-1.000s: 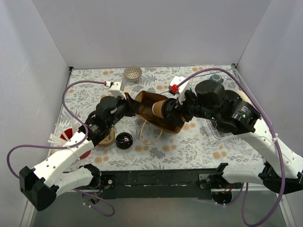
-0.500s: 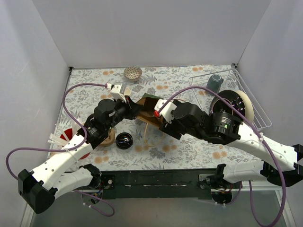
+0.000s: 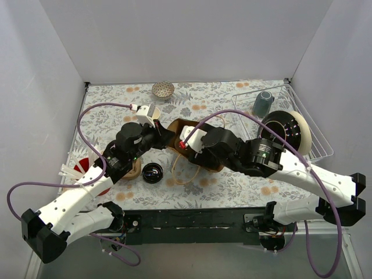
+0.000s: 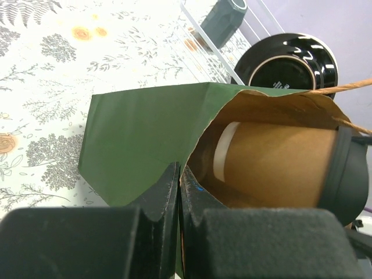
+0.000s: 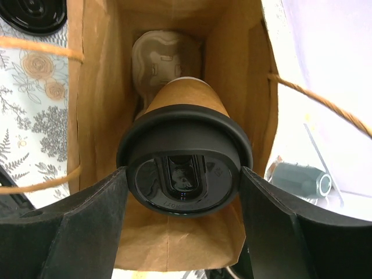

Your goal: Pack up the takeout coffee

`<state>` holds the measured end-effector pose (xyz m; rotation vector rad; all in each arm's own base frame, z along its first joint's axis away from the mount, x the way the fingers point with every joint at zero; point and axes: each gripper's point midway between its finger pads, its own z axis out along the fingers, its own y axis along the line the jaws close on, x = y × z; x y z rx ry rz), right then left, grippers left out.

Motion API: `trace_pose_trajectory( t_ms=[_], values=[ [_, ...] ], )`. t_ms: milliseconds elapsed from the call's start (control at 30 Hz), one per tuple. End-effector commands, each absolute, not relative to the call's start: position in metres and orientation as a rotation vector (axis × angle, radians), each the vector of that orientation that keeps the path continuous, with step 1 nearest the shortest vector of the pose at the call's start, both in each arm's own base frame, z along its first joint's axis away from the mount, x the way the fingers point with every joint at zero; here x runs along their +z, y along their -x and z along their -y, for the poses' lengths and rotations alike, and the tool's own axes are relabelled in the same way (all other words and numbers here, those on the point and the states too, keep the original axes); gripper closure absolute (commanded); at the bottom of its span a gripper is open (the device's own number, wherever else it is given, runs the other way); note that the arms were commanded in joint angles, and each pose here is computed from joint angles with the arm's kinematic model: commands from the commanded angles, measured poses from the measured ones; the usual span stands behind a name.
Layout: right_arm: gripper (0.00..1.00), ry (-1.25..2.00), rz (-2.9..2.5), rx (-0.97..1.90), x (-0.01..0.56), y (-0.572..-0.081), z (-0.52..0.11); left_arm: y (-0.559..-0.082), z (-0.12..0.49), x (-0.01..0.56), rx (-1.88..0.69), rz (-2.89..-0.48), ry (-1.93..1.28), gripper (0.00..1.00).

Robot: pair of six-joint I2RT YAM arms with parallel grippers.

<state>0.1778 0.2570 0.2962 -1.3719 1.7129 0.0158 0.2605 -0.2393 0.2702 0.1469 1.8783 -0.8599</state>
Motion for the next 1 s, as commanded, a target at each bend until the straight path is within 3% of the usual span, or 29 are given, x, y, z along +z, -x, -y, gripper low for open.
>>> trace_pose_trajectory(
  t_ms=[0, 467, 967],
  values=[
    [0.68, 1.373, -1.639, 0.071, 0.318, -0.177, -0.278, -0.262, 0.232, 0.284, -0.838, -1.846, -0.108, 1.0],
    [0.69, 1.385, -1.783, 0.016, 0.266, -0.169, -0.255, -0.253, 0.231, 0.304, -0.882, -1.728, -0.16, 1.0],
    [0.69, 1.281, -1.769, -0.159, 0.236, -0.19, -0.241, -0.236, 0.24, 0.277, -0.951, -1.759, -0.245, 1.0]
  ],
)
